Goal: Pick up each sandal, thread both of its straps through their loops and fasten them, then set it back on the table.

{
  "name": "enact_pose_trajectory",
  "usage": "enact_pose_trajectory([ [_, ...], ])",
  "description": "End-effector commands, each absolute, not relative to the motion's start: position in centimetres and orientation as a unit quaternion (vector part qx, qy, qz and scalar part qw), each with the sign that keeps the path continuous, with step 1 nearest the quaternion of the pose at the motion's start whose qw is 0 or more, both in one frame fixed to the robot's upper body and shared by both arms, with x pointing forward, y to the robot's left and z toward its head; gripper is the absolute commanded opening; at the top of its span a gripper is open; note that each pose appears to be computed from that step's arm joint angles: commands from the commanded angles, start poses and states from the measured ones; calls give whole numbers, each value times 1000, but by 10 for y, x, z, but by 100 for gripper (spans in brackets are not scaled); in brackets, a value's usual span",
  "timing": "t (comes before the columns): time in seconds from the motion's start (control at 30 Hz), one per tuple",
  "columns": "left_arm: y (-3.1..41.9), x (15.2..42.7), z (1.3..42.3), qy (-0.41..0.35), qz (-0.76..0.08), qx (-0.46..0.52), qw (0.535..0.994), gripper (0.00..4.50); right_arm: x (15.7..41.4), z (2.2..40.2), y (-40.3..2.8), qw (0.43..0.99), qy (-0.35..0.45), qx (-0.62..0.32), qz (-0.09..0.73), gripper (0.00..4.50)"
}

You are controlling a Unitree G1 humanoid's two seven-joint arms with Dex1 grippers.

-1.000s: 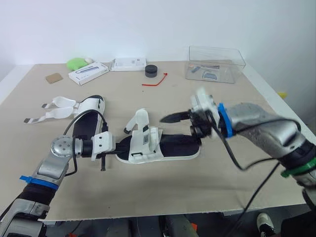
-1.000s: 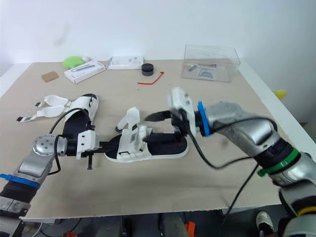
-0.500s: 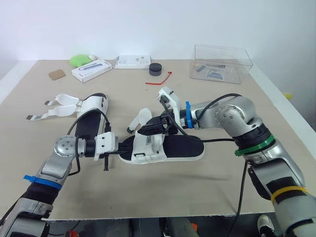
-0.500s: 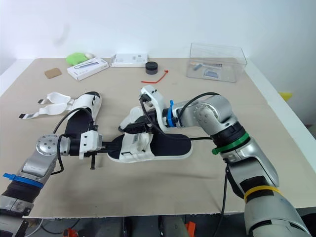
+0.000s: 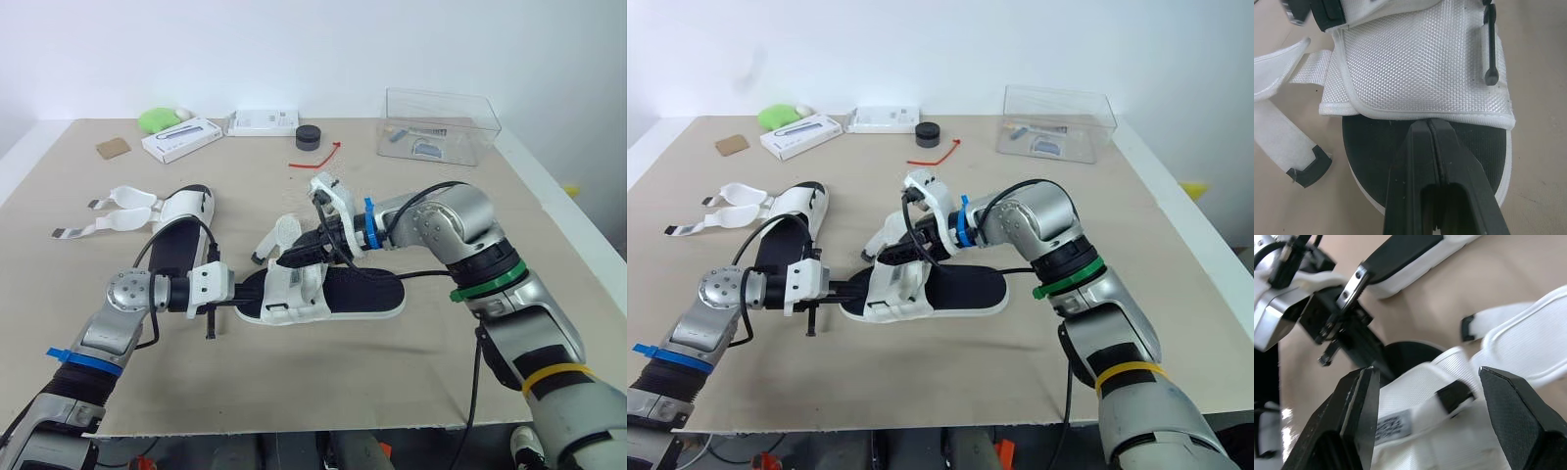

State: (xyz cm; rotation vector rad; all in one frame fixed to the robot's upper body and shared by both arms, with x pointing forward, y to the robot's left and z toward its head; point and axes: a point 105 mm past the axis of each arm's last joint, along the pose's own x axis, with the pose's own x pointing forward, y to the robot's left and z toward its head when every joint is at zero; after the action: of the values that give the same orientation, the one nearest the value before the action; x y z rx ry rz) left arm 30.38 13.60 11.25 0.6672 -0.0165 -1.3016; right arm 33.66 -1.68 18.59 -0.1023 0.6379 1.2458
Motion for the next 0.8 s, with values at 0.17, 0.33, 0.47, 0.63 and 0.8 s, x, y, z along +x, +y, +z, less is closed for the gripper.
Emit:
enact_pose_trajectory([
  [0.17, 135, 300, 101, 14, -601, 305, 739, 0, 335, 198, -18, 760, 286, -48, 582, 349],
  [0.33, 135, 299, 99, 16, -602, 305, 738, 0, 335, 198, -19, 760, 290, -41, 581, 349],
  [0.47, 134, 299, 98, 16, -602, 305, 738, 0, 335, 198, -21, 759, 287, -45, 583, 224],
  [0.63, 134, 299, 98, 15, -602, 305, 737, 0, 333, 194, -24, 757, 284, -58, 586, 5],
  [0.8, 134, 299, 98, 16, -603, 307, 737, 0, 331, 192, -29, 755, 280, -68, 590, 5],
])
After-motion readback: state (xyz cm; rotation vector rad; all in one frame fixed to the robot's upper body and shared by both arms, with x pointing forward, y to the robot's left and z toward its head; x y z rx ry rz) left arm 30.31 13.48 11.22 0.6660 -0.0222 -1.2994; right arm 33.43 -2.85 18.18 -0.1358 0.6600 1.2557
